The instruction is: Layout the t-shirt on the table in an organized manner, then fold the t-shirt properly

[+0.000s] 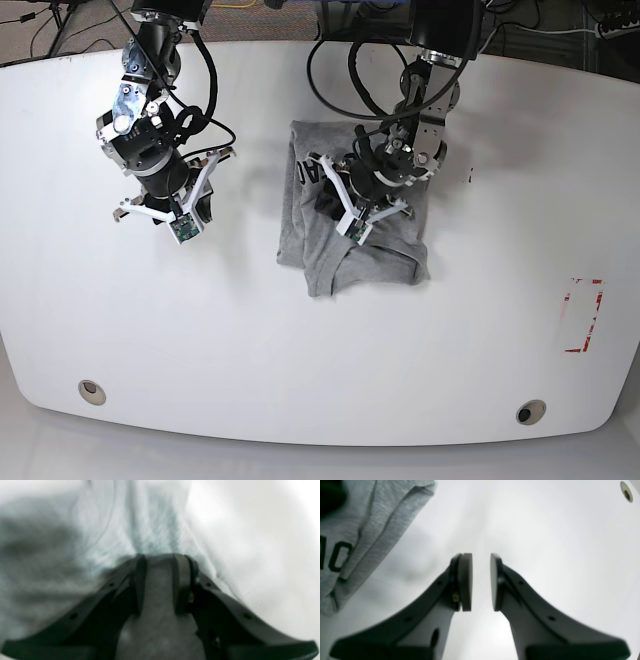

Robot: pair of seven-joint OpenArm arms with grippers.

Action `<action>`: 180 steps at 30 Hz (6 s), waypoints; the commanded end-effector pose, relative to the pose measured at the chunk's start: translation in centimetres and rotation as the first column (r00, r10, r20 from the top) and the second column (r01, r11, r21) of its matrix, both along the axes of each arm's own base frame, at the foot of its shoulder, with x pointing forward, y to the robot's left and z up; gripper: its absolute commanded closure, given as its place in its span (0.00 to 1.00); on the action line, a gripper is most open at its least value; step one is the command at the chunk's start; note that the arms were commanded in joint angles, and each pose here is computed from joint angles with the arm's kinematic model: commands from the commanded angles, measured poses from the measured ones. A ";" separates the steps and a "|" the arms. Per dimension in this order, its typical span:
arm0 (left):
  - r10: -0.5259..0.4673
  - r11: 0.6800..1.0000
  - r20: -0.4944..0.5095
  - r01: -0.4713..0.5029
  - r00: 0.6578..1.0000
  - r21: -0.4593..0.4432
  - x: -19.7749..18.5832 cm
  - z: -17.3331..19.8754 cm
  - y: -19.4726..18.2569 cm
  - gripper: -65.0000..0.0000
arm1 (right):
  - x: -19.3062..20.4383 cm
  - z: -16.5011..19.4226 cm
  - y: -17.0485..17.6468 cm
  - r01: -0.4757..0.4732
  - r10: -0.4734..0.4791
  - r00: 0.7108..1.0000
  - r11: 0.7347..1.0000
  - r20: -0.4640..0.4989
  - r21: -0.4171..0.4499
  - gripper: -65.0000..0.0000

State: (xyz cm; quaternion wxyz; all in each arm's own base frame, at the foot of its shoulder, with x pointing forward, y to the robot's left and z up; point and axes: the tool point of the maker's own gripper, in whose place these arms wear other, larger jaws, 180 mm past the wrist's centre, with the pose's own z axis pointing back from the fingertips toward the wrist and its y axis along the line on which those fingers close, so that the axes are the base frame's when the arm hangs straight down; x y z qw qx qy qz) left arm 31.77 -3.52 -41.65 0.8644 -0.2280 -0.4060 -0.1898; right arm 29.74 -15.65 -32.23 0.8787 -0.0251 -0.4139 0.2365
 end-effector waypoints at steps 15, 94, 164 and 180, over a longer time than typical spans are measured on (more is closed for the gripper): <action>0.013 0.972 -0.213 0.038 0.977 0.233 -6.7 -4.5 16.8 0.74 | 0.6 1.2 0.1 -0.003 0.003 0.999 1.000 0.049 0.005 0.82; 0.213 0.918 0.468 -0.340 0.858 0.206 -3.6 12.4 24.8 0.74 | -4.2 -3.7 2.6 -0.136 0.084 0.973 0.961 0.215 0.241 0.82; 0.441 0.895 -0.634 -0.263 0.635 0.359 -35.9 -20.6 20.5 0.73 | -36.3 -27.4 1.8 0.407 -0.099 0.711 0.865 -0.696 0.292 0.82; 0.519 0.841 -0.659 -0.187 0.544 0.508 -35.8 -23.6 21.2 0.73 | -34.6 -31.0 1.0 0.363 -0.116 0.662 0.914 -0.741 0.181 0.82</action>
